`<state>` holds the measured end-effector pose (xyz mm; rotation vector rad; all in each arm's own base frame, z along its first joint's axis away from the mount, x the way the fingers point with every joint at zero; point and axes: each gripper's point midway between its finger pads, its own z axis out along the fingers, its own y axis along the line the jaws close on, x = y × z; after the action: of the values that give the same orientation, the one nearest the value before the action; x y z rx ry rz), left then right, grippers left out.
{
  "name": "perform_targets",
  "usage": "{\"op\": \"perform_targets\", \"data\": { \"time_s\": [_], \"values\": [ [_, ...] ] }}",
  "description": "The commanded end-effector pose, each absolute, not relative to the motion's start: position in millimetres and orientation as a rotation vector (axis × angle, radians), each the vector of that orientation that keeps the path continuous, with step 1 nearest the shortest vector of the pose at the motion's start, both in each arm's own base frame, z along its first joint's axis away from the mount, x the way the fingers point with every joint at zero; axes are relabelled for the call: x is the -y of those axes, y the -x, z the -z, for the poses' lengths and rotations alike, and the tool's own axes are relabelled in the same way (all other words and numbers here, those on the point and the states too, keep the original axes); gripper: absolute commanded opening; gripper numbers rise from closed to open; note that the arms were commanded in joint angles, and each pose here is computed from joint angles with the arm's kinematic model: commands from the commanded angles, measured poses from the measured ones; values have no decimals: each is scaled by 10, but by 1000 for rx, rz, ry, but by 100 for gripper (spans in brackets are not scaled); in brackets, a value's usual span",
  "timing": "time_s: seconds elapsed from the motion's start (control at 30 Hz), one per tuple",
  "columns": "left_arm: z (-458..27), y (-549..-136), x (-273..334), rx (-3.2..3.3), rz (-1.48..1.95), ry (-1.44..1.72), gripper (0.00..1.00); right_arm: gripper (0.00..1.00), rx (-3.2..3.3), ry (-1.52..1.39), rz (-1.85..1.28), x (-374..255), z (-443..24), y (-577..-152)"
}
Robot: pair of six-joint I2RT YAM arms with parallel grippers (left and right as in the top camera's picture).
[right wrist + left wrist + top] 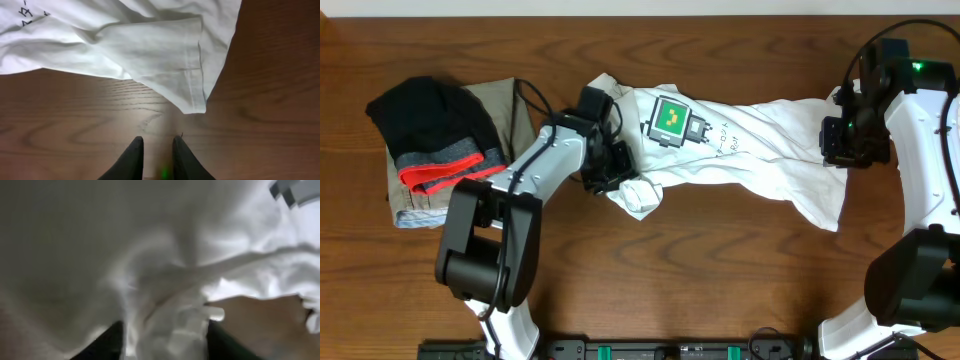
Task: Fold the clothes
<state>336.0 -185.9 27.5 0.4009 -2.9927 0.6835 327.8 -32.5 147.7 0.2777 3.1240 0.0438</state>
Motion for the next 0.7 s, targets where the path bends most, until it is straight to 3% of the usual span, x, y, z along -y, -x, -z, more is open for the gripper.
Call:
{"op": "perform_targets", "data": {
  "time_s": [0.0,0.1,0.3,0.4,0.67],
  "values": [
    [-254,-3264,1969,2973,-693,-353,39,15,-3109,-290,-53,346,-1517,-3265],
    [-255,-3244,2021,2975,-696,-330,6,14,-3109,-290,-53,348,-1517,-3265],
    [-402,-3250,1952,3007,-703,-284,6,10,-3109,-290,-52,348,-1517,-3265],
    [-682,-3290,1788,3077,-700,-250,6,6,-3106,-290,-52,349,-1517,-3271],
    [-1645,-3208,1050,3426,-504,-193,6,10,-3100,-391,-53,409,-1516,-3254]
  ]
}}
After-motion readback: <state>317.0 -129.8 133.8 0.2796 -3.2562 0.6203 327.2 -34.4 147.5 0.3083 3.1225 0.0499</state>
